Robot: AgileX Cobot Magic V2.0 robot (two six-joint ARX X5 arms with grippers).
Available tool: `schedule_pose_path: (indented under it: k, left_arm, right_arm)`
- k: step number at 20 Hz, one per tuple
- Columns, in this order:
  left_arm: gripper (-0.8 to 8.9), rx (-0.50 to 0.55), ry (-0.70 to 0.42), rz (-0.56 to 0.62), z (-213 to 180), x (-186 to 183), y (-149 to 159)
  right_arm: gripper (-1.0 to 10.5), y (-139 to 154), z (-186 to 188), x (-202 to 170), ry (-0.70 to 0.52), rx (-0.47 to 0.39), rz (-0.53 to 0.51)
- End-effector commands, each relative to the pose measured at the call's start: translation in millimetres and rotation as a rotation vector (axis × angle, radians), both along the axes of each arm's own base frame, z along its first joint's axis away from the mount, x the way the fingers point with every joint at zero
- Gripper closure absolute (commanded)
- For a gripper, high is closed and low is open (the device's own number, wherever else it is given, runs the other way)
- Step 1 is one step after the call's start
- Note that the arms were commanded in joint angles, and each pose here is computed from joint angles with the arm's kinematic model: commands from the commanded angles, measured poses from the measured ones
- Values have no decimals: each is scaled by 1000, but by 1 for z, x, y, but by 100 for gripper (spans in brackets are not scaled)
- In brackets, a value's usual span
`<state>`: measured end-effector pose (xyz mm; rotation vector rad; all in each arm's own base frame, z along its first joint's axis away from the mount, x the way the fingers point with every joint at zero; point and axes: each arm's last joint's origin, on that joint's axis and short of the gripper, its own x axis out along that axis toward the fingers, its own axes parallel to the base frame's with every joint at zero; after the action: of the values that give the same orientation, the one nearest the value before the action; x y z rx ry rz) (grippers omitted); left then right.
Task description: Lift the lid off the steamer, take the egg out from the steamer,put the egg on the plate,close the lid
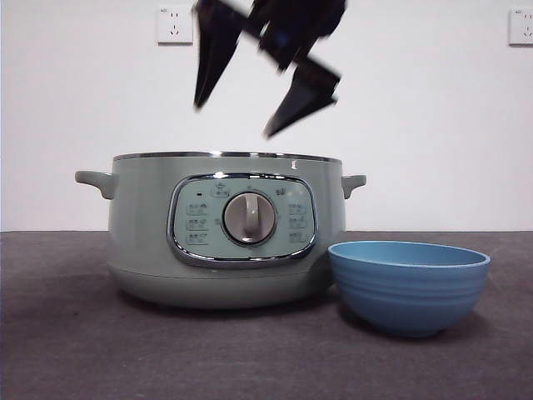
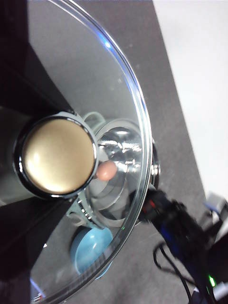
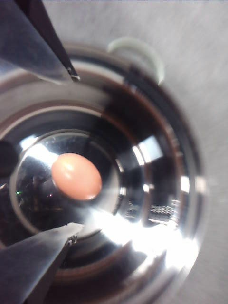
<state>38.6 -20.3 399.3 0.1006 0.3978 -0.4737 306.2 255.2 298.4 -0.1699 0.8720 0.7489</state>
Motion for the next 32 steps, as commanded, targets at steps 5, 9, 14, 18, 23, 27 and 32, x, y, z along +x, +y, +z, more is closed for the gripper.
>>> schedule_pose_path:
  k: [5, 9, 14, 18, 23, 27, 32]
  left_arm:
    - [822, -42, -59, -10, 9, -4, 2]
    - [822, -40, -59, -11, 9, -4, 2]
    - [822, -35, -59, -13, 9, -4, 2]
    - [822, -33, -55, -13, 9, -5, 2]
    - [822, -31, -52, -13, 8, -5, 2]
    - [822, -32, -53, -12, 8, -5, 2]
    - [822, -38, -64, -12, 10, -4, 2]
  right_arm:
    - [447, 20, -55, 19, 76, -82, -16]
    - [447, 25, -74, 25, 93, -111, -32]
    - [493, 30, -91, 31, 113, -115, -45]
    - [620, 31, -99, 33, 129, -118, -54]
    - [940, 32, -99, 34, 125, -112, -52]
    - [962, 28, -68, 28, 39, -68, -24]
    - [963, -19, 46, -26, -128, 0, 16]
